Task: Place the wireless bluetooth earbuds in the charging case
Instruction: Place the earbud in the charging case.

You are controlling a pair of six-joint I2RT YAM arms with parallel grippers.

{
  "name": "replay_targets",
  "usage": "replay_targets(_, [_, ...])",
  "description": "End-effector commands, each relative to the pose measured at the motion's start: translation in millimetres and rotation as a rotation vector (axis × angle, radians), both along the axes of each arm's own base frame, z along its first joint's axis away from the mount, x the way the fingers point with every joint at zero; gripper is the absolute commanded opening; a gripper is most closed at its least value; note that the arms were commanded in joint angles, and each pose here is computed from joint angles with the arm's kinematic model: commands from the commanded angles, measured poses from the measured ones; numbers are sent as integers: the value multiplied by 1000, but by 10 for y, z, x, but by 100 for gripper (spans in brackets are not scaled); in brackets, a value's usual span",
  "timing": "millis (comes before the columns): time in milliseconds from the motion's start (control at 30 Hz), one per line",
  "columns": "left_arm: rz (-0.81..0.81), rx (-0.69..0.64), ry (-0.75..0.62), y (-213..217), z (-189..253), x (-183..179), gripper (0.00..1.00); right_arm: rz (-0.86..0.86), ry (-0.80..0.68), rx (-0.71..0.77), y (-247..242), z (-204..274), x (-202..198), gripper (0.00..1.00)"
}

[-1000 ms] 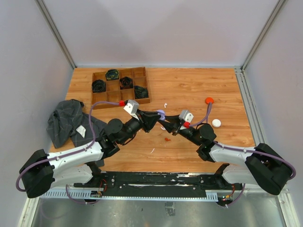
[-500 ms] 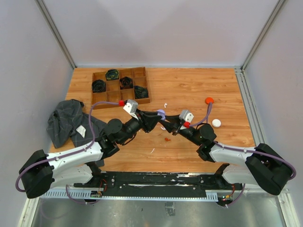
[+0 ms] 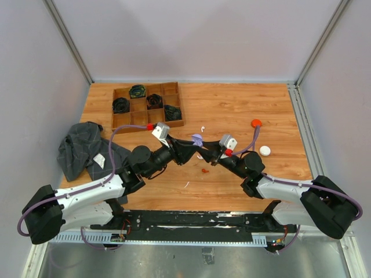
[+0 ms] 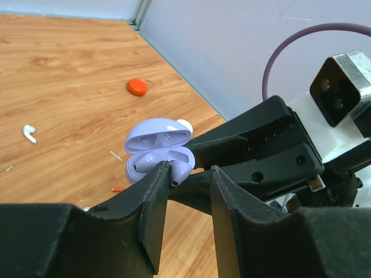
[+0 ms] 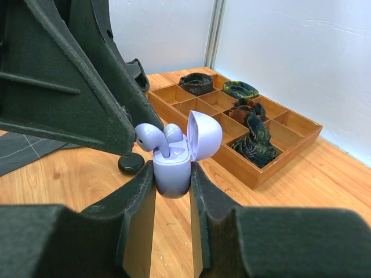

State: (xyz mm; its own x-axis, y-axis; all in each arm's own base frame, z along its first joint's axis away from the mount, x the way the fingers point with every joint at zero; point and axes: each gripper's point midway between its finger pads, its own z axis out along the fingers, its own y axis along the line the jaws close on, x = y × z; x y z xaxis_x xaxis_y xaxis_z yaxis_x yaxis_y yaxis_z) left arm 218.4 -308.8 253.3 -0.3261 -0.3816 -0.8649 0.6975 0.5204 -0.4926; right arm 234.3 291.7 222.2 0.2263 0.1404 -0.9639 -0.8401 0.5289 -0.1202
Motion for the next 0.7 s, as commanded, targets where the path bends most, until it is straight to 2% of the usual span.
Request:
replay_targets(0, [-32,-3,46,-14,-32,-94,39,2,-65,50,6,196,-65,1])
replay_targets(533, [-70,-39,41,-61,205,-146,44,9,-69,51,10,208,-80,1])
replay_targets(667, [-42,-14,52,-32,227,-106,50,8,-70,54,6,216,-83,1])
